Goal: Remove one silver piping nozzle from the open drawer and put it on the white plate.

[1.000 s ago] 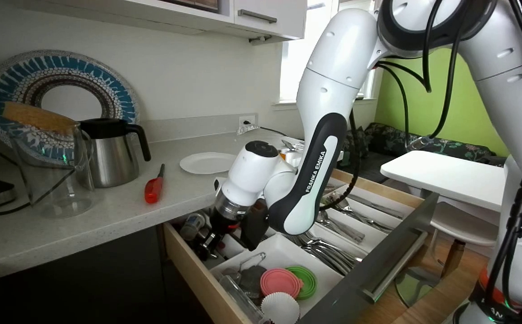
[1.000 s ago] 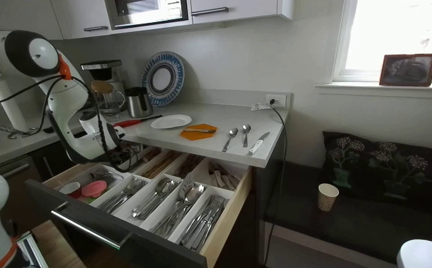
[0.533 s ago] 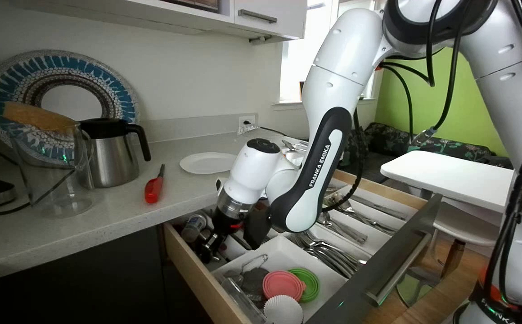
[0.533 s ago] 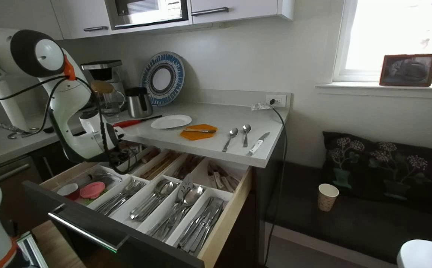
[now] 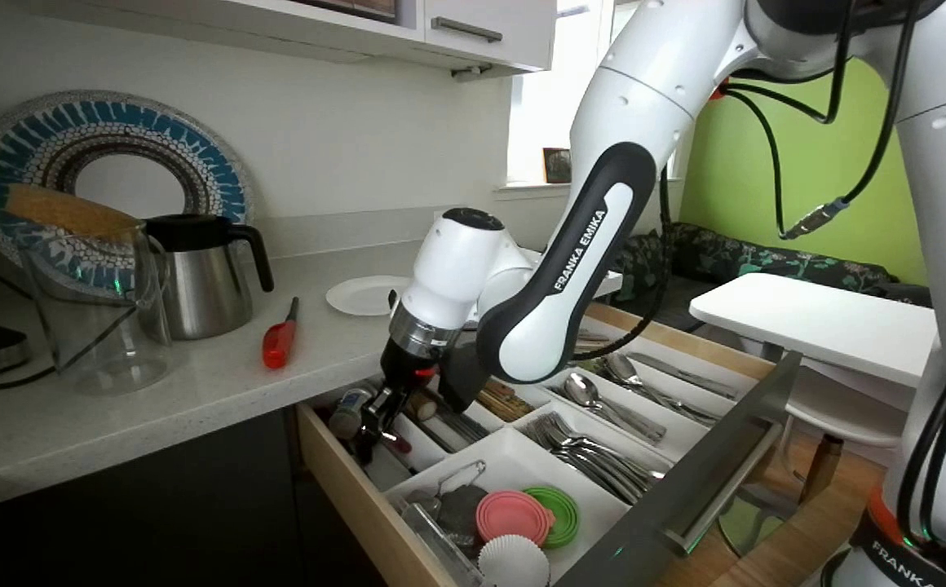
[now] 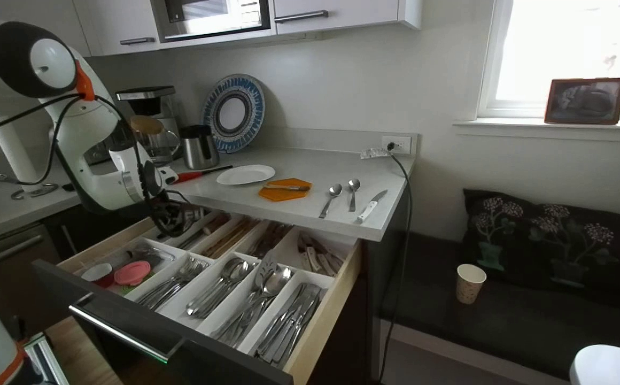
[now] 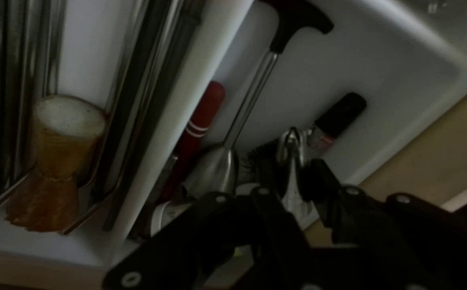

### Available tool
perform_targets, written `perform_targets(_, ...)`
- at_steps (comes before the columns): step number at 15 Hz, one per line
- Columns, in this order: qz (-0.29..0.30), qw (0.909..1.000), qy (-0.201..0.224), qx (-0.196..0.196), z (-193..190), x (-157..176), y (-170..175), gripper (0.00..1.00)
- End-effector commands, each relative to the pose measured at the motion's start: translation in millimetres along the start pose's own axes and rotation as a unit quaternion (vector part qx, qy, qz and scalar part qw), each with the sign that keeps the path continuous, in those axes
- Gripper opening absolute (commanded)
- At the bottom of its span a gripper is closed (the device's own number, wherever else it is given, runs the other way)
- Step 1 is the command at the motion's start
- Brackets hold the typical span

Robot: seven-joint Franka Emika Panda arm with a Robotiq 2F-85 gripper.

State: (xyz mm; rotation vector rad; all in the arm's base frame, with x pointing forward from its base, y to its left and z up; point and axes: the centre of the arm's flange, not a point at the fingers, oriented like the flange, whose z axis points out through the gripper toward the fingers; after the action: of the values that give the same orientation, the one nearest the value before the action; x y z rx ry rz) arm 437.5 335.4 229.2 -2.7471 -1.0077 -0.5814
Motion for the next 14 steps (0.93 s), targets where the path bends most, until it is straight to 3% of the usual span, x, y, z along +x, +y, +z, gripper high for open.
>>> perform_targets(1,-0.006,0.9988,-0.048,0.004,-47.1,1.8,4.7,0.07)
perform_targets(7,-0.002,0.9956,-0.079,0.050,-95.8,7.8,5.4,0.07)
perform_targets(14,0.060,0.9931,-0.020,0.099,-147.6,32.9,43.0,0.07)
